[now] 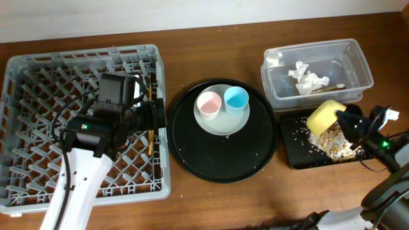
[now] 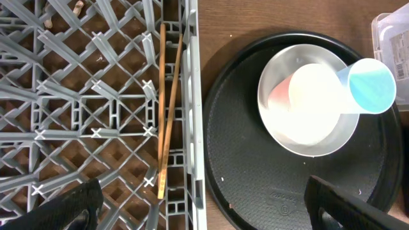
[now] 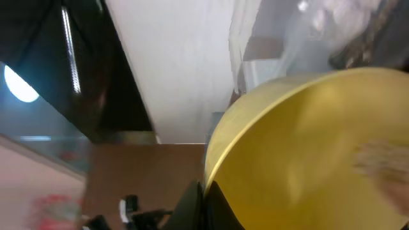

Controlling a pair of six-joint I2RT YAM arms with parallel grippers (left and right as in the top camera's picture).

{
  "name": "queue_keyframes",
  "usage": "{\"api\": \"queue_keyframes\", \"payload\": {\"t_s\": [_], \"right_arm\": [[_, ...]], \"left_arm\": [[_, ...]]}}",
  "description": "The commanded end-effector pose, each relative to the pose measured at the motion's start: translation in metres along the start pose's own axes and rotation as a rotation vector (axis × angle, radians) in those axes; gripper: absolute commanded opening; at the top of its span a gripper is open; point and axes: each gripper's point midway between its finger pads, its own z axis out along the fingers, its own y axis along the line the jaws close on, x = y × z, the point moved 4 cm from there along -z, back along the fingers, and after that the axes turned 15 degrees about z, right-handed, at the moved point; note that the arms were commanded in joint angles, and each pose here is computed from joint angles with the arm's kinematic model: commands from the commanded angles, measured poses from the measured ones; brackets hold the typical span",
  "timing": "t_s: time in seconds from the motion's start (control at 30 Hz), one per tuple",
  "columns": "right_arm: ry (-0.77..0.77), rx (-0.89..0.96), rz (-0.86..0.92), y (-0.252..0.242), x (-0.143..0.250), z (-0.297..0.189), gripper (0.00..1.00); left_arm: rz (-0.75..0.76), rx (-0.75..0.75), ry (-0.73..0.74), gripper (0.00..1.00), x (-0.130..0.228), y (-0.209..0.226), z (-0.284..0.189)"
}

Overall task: Sort waste into correct bins and load items into the dishwasher rack
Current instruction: 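Tip the yellow bowl over the black tray to dump the scraps, then set the empty yellow bowl back on the round tray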

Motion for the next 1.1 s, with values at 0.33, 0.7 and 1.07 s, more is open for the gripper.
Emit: {"api": "queue_keyframes", "payload": {"t_s": [0.33,0.7,1.07], "right_arm": [[0.016,-0.035,0.255,0.001,0.009,-0.001,0.04],[-0.019,0.331,-0.010,0.069,0.041,0.026,0.04],[0.411,1.169,-0.781,-0.002,0.242,0.133,0.04]], "left_arm": [[0.001,0.004,-0.015,0.99,-0.003,0.000,-0.004],[0.001,0.004,-0.014,0.99,-0.003,0.000,-0.004],[0.001,0.004,-0.015,0.99,-0.003,0.000,-0.004]]}}
